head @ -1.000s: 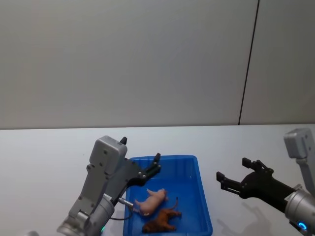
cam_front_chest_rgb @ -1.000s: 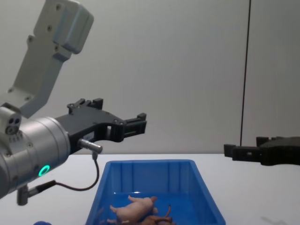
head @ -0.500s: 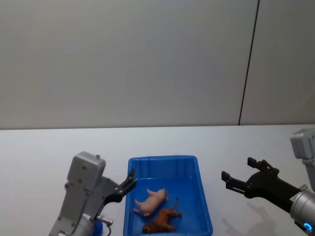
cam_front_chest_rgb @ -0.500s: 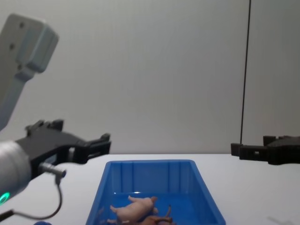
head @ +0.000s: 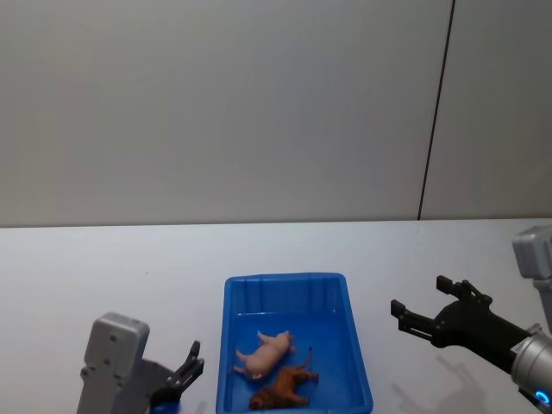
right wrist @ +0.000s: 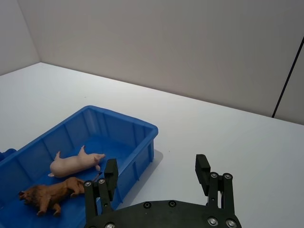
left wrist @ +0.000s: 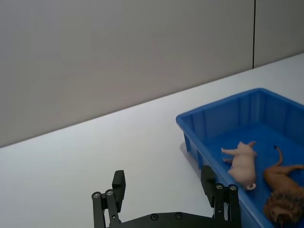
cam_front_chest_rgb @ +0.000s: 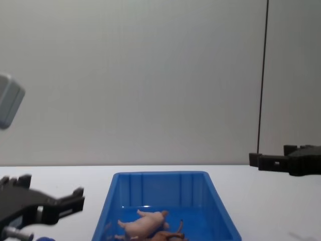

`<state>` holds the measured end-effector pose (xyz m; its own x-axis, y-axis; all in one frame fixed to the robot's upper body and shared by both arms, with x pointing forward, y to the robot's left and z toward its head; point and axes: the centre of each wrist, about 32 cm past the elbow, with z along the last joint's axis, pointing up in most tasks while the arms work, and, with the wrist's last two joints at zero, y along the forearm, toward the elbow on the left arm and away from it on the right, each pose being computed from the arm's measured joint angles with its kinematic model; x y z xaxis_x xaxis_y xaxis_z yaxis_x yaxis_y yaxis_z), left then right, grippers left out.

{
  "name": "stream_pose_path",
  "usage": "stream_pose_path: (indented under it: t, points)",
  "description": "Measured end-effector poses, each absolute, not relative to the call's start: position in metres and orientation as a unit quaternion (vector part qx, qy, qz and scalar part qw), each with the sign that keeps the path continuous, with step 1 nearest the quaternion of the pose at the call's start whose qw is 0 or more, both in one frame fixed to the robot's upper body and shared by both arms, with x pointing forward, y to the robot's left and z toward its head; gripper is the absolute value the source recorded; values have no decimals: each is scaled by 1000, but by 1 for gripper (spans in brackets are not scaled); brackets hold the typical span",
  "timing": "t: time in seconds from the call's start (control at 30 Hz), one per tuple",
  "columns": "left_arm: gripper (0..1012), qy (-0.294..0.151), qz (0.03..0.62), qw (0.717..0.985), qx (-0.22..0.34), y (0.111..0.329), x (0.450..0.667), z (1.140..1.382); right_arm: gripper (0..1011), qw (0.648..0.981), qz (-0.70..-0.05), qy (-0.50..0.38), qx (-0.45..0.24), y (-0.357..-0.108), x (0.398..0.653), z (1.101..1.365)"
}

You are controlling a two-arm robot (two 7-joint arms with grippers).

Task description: Pick up the two dolls from the table and place them into the box.

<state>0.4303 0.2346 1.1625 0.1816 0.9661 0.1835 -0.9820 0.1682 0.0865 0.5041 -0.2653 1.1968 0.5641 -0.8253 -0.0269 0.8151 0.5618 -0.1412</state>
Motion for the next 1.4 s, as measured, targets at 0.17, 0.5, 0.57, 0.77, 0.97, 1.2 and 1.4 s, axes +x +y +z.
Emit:
stream_pose_path:
  t: [0.17,0.5,0.57,0.77,0.97,1.2,1.4]
  points:
    - [1003,-26,638,762,103,240,427,1152,1001,882,-465,45,-56,-265,504,1197]
    - [1003,-2,628,769,122,248,425,1135,1001,882,-465,45,-56,-266,504,1197]
    - [1003,2,626,770,124,249,425,1132,1001,882,-465,45,-56,-266,504,1197]
    - [1003,16,616,776,131,252,427,1121,1001,882,-465,45,-56,-266,504,1197]
    - [922,23,611,779,136,254,429,1115,1001,882,-465,45,-56,-266,504,1197]
    - [732,28,608,781,140,256,432,1110,1001,882,-465,45,-56,-266,504,1197]
    - [556,24,609,780,141,258,436,1111,1001,882,-465,45,-56,-266,504,1197]
